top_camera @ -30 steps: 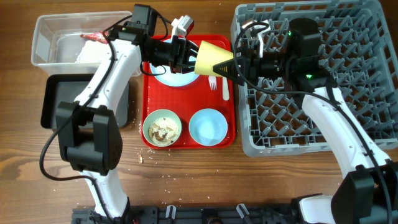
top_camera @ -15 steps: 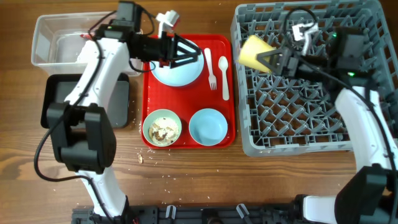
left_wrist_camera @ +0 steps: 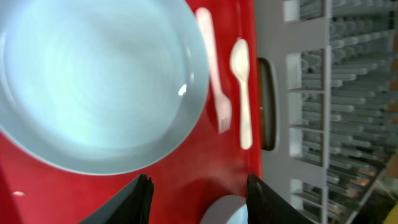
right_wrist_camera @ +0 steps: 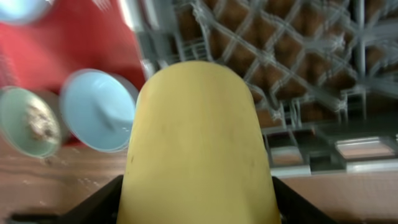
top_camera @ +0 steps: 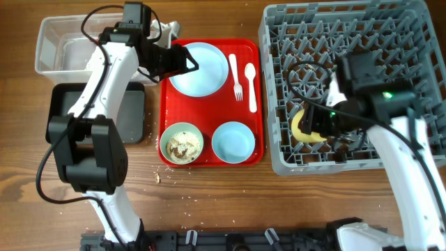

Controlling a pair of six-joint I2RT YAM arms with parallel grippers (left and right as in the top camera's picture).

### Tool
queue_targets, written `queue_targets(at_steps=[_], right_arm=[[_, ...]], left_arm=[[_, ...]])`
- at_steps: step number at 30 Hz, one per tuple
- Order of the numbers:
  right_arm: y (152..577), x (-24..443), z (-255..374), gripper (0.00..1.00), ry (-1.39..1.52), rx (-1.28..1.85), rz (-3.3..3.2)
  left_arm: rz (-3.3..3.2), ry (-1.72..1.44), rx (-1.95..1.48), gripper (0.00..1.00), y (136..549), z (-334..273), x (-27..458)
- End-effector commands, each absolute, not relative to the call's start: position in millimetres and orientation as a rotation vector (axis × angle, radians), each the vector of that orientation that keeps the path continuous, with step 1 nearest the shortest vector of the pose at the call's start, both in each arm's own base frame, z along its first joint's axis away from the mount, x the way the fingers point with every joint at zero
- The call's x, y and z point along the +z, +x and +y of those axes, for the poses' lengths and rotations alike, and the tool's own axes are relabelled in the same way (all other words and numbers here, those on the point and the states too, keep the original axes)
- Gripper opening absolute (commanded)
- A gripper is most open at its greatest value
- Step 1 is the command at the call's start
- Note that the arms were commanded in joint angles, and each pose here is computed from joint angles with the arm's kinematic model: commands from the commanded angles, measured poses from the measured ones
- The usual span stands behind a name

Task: Sort waste into correct bins and load items into the dishwasher rack
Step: 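Place the yellow cup upside down in the rack with the right gripper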

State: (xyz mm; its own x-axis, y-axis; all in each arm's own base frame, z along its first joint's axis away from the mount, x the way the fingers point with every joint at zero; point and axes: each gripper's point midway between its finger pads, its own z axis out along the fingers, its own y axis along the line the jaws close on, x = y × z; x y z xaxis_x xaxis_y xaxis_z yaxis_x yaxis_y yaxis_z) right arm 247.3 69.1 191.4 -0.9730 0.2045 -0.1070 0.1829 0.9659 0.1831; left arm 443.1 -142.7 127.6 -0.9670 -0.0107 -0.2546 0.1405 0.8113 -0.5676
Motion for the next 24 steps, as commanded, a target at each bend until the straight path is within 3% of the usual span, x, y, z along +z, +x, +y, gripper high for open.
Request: queue_targets(at_steps=[1,9,15,19,24], right_arm=[[248.6,170.0,62.1,0.63,0.343,0.122,3.085],[256.5,117.1,75.5,0.67,0.273,0.129,3.303],[257.1,106.8,75.6,0.85,0.28,0.112,3.342],[271.3,122.2,78.3,0.86,0.234,0.139,3.291],[313.4,183.8,102.9,0.85,0.075,0.349,3.083]], left_arm=[[2.762,0.095,-0.778,0.49,443.8,-132.6,130.6],[2.771,0.091,-0.767,0.51,442.8,-131.2,129.4],[2.793,0.083,-0.769,0.53,437.9,-130.7,127.8],[2.786,0.085,-0.769,0.52,437.9,-130.8,131.1],[2.745,0.095,-0.765,0.49,422.1,-129.3,169.0]])
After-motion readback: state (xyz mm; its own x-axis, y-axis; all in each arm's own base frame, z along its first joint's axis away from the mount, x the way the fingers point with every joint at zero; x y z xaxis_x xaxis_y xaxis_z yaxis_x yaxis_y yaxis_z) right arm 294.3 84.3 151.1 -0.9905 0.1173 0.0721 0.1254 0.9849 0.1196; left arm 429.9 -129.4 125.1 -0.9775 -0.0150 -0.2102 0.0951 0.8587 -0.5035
